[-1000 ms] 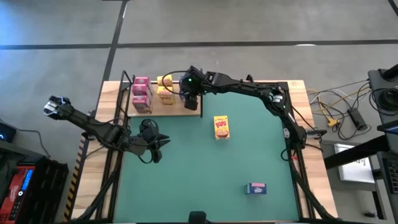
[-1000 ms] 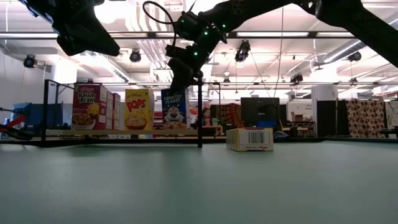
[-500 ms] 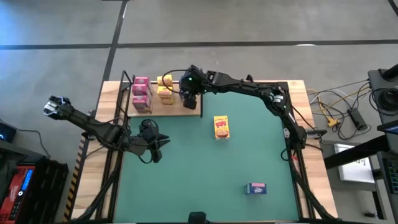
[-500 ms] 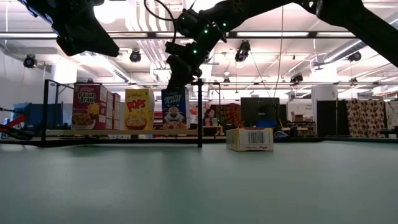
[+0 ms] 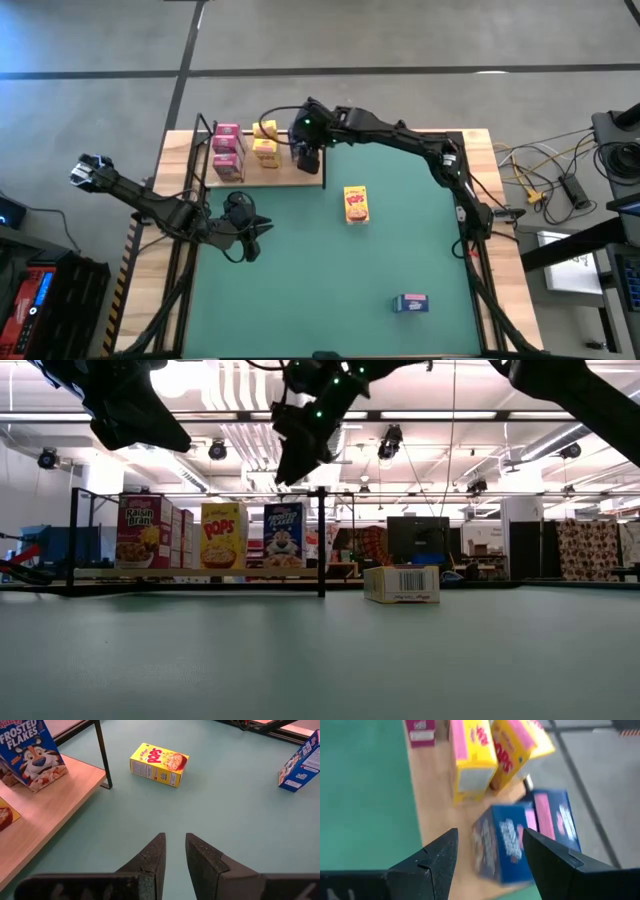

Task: Stack cereal on shelf
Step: Put the blue cereal box on the shelf aligned with the blue cereal boxes

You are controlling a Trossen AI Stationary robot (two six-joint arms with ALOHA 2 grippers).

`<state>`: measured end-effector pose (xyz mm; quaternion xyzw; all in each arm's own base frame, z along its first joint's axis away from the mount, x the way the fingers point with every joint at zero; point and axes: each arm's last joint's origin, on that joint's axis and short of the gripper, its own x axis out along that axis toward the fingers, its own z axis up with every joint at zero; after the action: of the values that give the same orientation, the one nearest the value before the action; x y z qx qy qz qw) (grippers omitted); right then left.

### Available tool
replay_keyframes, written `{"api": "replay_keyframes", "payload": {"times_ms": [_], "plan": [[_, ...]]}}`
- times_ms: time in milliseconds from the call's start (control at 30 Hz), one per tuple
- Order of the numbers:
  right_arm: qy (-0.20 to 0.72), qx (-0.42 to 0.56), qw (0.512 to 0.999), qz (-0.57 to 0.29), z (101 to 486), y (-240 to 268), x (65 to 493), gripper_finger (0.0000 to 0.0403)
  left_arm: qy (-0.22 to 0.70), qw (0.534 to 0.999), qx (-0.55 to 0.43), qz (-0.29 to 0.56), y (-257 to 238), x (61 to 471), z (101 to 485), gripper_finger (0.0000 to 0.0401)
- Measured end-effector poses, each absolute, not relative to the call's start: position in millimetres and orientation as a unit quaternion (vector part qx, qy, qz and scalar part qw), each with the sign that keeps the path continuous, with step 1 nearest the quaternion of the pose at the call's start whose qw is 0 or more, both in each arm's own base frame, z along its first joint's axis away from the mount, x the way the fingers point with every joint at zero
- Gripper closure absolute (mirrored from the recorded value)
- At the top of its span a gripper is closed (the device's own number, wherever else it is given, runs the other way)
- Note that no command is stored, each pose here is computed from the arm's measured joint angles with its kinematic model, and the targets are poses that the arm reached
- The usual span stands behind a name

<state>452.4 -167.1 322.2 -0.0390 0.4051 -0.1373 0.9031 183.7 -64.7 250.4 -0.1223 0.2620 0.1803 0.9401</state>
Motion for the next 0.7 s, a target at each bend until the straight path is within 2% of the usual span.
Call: {"api": "replay_keyframes", "payload": {"times_ms": [200, 467, 567, 700], "plan": [[0.476, 0.002, 0.871, -0.125, 333, -145, 438, 0.0191, 0.262, 0.94, -0.12, 0.18, -65, 184, 250, 0.0344], [0.607, 0.051, 0.786, -0.103, 337, -94, 409, 0.0191, 0.268, 0.941, -0.099, 0.181, -65, 185, 248, 0.0344], [0.621, 0.054, 0.776, -0.096, 346, -71, 401, 0.0191, 0.265, 0.94, -0.09, 0.196, -65, 187, 246, 0.0344], [0.612, 0.038, 0.787, -0.07, 359, -34, 393, 0.0191, 0.259, 0.939, -0.084, 0.208, -67, 192, 244, 0.0344]]}}
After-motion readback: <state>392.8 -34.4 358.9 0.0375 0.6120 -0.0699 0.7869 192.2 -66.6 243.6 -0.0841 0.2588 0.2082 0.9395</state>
